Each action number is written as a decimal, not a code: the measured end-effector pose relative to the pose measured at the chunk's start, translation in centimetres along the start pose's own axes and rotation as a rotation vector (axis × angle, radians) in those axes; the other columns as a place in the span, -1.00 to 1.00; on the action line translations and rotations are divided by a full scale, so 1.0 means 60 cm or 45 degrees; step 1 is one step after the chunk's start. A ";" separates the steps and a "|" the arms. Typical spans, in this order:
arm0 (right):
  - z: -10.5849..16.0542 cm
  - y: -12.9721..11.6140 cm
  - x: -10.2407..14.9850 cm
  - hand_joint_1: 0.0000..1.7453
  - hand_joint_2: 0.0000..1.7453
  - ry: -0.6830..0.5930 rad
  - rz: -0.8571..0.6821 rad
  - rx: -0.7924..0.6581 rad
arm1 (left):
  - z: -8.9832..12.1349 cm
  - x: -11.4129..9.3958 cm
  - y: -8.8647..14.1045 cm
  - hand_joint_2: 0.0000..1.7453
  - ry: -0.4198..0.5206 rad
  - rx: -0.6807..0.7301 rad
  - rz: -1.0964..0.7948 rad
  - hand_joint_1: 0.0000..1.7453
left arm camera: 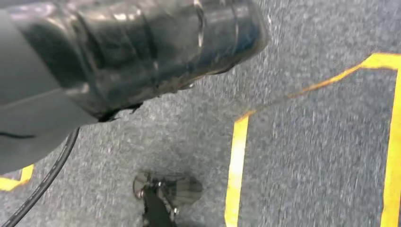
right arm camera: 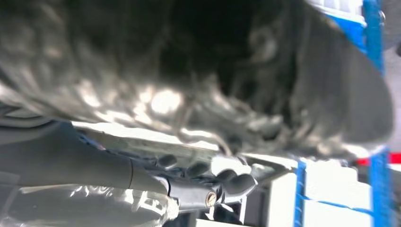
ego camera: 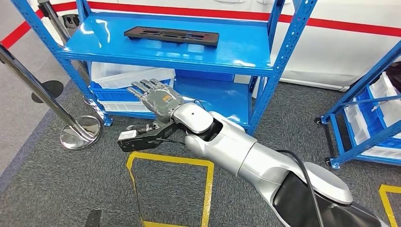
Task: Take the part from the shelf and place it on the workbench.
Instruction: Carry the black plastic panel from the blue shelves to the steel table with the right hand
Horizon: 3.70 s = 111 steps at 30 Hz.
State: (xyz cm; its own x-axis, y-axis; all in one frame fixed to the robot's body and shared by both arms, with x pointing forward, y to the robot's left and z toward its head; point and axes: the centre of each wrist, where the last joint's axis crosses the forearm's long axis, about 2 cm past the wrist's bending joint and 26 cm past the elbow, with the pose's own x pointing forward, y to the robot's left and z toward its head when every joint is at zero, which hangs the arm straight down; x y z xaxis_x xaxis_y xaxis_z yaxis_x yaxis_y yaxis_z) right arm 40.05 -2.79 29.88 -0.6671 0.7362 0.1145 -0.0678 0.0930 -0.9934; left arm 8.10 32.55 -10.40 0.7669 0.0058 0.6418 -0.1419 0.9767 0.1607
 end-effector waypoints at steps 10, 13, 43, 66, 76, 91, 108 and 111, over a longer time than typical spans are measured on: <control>0.001 0.005 -0.001 -1.00 -1.00 0.004 -0.006 0.011 | 0.001 -0.003 0.007 -1.00 0.011 0.016 0.003 -1.00; 0.000 0.002 -0.002 -1.00 -1.00 0.004 -0.003 0.008 | -0.001 -0.001 0.008 -1.00 0.006 0.022 0.006 -1.00; 0.002 0.008 -0.008 -1.00 -1.00 0.017 -0.009 0.024 | 0.000 -0.005 0.017 -1.00 0.013 0.050 0.023 -1.00; 0.002 0.016 -0.008 -1.00 -1.00 0.073 0.060 -0.069 | -0.002 0.000 0.013 -1.00 0.018 0.049 0.033 -1.00; -0.006 0.011 0.007 -1.00 -1.00 0.030 0.092 -0.088 | -0.003 0.002 0.013 -1.00 0.009 0.041 0.028 -1.00; -0.012 0.011 0.015 -1.00 -1.00 0.026 0.149 -0.091 | -0.001 0.001 0.005 -1.00 0.008 0.029 0.034 -1.00; -0.016 0.013 0.022 -1.00 -1.00 0.033 0.176 -0.068 | -0.001 0.000 0.004 -1.00 0.019 0.029 0.038 -1.00; -0.017 0.011 0.021 -1.00 -1.00 0.035 0.180 -0.070 | -0.001 0.000 0.003 -1.00 0.018 0.028 0.039 -1.00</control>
State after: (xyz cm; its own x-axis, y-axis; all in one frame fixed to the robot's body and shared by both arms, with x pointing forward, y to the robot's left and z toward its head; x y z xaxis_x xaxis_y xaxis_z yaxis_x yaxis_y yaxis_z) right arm 39.95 -1.12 29.40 -0.6467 0.7623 -0.0252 0.0667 0.0235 -0.9975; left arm 8.12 32.73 -10.40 0.7708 0.0389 0.6359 -0.1793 0.9710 0.1579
